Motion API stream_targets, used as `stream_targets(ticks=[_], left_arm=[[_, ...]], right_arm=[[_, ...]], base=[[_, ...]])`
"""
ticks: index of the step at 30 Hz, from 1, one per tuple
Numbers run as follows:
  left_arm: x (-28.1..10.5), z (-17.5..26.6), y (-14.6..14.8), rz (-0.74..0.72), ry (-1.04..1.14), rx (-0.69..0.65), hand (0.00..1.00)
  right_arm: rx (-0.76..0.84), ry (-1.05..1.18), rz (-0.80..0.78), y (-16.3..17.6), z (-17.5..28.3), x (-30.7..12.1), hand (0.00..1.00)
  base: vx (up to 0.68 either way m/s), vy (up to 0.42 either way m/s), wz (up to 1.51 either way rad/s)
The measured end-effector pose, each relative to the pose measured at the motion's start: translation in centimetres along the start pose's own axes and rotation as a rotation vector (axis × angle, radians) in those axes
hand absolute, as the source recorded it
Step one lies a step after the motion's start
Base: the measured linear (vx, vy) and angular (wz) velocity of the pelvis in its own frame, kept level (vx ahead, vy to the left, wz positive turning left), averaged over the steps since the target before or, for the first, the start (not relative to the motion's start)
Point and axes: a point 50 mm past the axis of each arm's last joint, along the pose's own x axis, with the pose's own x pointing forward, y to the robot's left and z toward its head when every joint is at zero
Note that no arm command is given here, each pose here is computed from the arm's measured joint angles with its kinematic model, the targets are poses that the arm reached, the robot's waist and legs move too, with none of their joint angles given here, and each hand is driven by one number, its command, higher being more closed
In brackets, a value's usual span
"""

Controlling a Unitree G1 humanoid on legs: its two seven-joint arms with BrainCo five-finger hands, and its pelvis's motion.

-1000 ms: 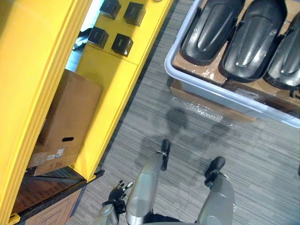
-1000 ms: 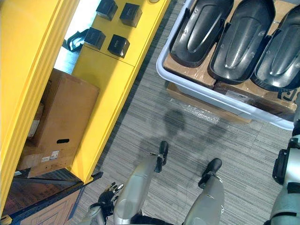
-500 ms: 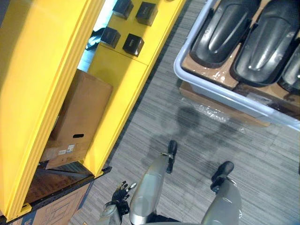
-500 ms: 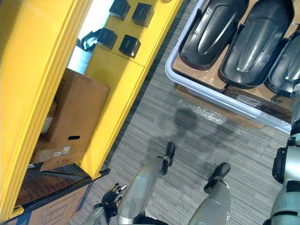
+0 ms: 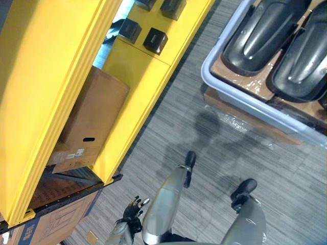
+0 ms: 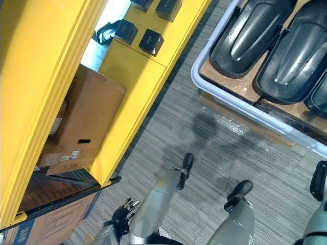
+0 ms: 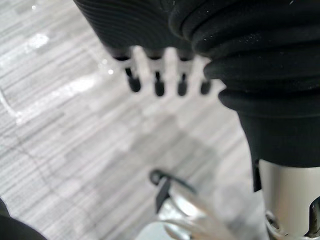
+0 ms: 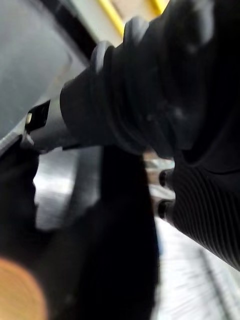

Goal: Walk over and take plastic housings, then place them on the shelf

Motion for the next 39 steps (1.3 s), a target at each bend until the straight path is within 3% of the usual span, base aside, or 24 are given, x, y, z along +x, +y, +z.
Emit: stream_targets(ticks=[8, 14, 20, 26, 34, 39], left_arm=[[0.0, 0.0, 0.0, 0.001, -0.001, -0.023, 0.0], [-0.2, 0.2, 0.4, 0.034, -0.022, -0.052, 0.0], [-0.5, 0.9, 1.6, 0.077, -0.059, -0.103, 0.0], [-0.6, 2.3, 2.3, 0.098, -0.135, -0.14, 0.0], [-1.9, 6.9, 5.2, 0.29, -0.388, -0.163, 0.0], [-4.2, 13.5, 5.3, 0.348, -0.683, -0.097, 0.0]], right_arm=[[-0.149, 0.081, 0.026, -0.1, -1.7, 0.3, 1.0], [-0.098, 0.086, 0.038, 0.6, -3.0, 0.5, 1.0], [-0.079, -0.054, 0.022, 3.3, -3.0, -0.7, 1.0], [-0.125, -0.182, -0.015, 3.9, -3.1, -1.1, 1.0], [-0.128, -0.378, 0.008, 5.8, -2.3, -3.0, 1.0], [-0.085, -0.484, 0.051, 7.3, -2.1, -5.2, 1.0]], base=[[0.0, 0.0, 0.02], [0.01, -0.005, 0.01], [0.01, -0.007, -0.03], [-0.01, -0.008, -0.06], [0.0, -0.072, -0.06], [0.02, -0.07, -0.04]])
